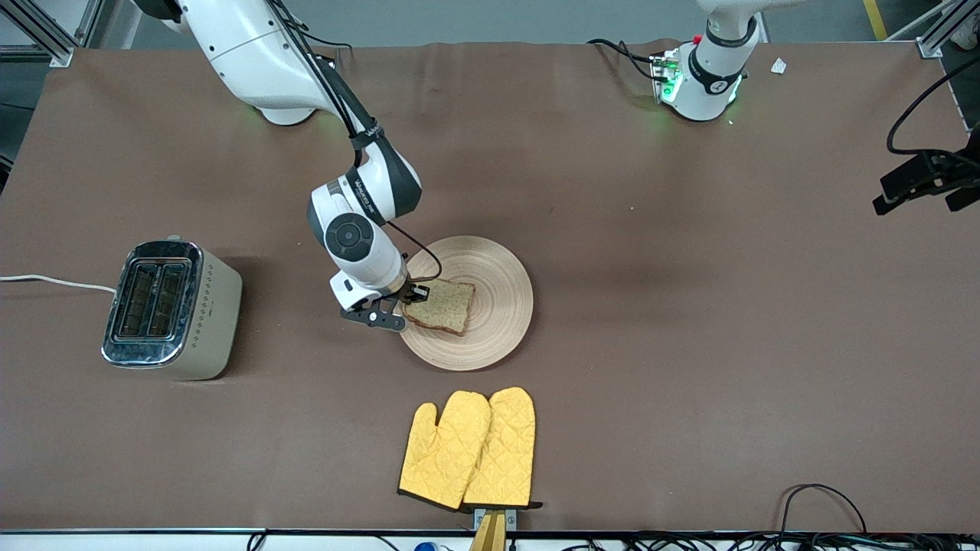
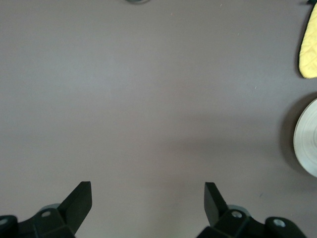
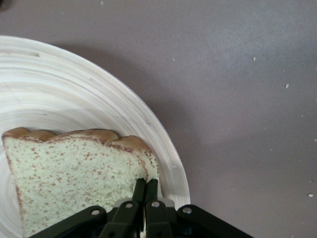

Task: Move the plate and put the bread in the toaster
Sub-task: 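Lift the bread slice with the right gripper toward the toaster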

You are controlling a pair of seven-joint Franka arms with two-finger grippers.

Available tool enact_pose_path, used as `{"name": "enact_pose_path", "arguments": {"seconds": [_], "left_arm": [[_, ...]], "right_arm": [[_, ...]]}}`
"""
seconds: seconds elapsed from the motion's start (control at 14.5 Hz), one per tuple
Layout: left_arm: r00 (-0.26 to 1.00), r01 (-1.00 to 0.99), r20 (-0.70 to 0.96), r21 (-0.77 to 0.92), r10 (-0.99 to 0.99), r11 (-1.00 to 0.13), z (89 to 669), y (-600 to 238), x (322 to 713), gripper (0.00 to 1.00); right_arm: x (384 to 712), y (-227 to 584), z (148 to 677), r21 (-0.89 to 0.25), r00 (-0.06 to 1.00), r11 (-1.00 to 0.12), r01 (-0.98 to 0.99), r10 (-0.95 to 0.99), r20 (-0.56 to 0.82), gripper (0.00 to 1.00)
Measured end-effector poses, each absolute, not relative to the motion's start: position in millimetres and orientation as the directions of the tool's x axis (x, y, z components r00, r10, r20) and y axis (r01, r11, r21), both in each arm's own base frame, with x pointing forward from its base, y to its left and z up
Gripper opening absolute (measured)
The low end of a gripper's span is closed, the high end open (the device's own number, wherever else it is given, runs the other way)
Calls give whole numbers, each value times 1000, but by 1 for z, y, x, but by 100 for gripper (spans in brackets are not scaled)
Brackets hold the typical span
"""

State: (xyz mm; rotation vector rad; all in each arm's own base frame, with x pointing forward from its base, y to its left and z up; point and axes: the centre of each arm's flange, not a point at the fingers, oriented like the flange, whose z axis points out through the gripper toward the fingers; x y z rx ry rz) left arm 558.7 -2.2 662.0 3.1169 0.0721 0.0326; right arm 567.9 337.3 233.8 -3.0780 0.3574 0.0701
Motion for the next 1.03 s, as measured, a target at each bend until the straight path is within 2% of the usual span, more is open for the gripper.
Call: {"name": "enact_pose_path", "arguments": {"seconds": [0.41, 0.69, 1.03], "left_arm": [[999, 42, -7, 15, 42, -999, 656, -6, 541, 100], [999, 43, -21, 16, 42, -999, 646, -6, 544, 100], [999, 43, -9, 16, 42, -999, 651, -6, 544, 100]], "right_arm": [[606, 335, 337, 82, 965, -973, -217, -226, -130, 3], [617, 307, 386, 322, 980, -935, -152, -184, -72, 3], [637, 244, 413, 612, 994, -786, -85, -110, -3, 3]]}}
